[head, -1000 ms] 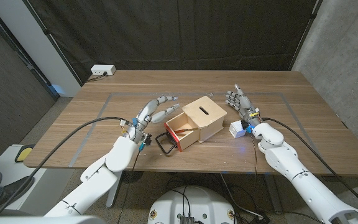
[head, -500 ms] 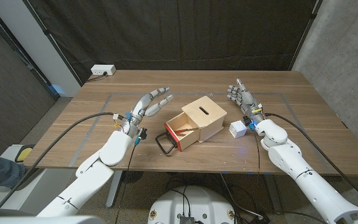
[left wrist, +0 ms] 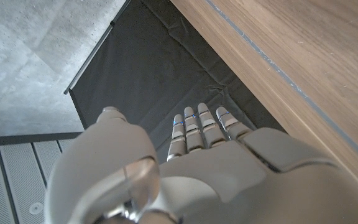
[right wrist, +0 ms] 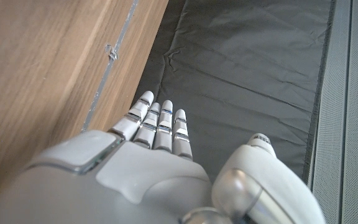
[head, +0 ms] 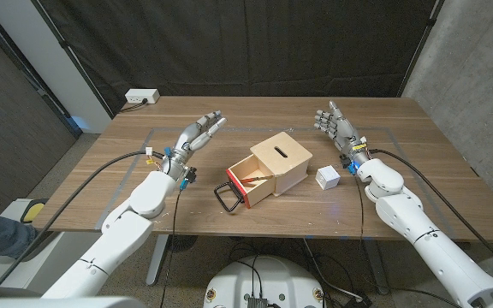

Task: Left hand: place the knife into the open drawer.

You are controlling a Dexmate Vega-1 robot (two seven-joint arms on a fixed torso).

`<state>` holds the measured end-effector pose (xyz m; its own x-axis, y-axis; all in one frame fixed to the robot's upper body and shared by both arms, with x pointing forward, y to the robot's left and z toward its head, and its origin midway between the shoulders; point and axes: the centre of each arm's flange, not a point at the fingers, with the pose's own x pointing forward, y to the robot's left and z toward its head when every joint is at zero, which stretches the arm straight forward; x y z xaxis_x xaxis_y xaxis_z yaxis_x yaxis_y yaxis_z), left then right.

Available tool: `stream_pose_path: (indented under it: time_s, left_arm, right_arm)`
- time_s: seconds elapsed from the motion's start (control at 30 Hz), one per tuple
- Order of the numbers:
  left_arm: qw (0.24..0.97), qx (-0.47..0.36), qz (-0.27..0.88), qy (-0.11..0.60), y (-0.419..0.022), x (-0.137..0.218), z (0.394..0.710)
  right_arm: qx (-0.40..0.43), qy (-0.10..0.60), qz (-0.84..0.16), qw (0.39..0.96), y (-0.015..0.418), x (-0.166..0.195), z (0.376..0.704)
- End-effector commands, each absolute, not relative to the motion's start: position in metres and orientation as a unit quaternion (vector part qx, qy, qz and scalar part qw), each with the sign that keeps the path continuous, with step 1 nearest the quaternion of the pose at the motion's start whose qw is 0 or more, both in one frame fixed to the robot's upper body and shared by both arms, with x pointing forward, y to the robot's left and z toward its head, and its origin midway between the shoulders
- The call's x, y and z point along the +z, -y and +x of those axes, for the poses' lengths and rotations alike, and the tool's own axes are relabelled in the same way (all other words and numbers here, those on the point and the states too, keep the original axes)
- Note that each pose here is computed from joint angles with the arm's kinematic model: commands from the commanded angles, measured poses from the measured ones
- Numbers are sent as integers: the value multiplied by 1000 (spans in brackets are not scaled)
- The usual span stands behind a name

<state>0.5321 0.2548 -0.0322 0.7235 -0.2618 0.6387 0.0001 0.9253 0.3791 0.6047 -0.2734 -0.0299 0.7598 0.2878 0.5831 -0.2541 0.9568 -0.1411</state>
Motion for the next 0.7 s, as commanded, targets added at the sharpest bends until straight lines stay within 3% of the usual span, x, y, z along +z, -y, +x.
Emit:
stream_pose_path:
  time_s: [0.03, 0.27, 0.7]
  left_arm:
    - [931, -82, 106, 341, -272, -30, 557]
    - [931, -111, 50, 343, -275, -28, 575]
    - [931, -123, 48, 341, -272, -28, 588]
  right_arm:
    - [152, 322, -22, 934, 283, -25, 606]
    - [147, 320, -30, 935, 284, -26, 607]
    - [137, 307, -36, 941, 284, -21, 612]
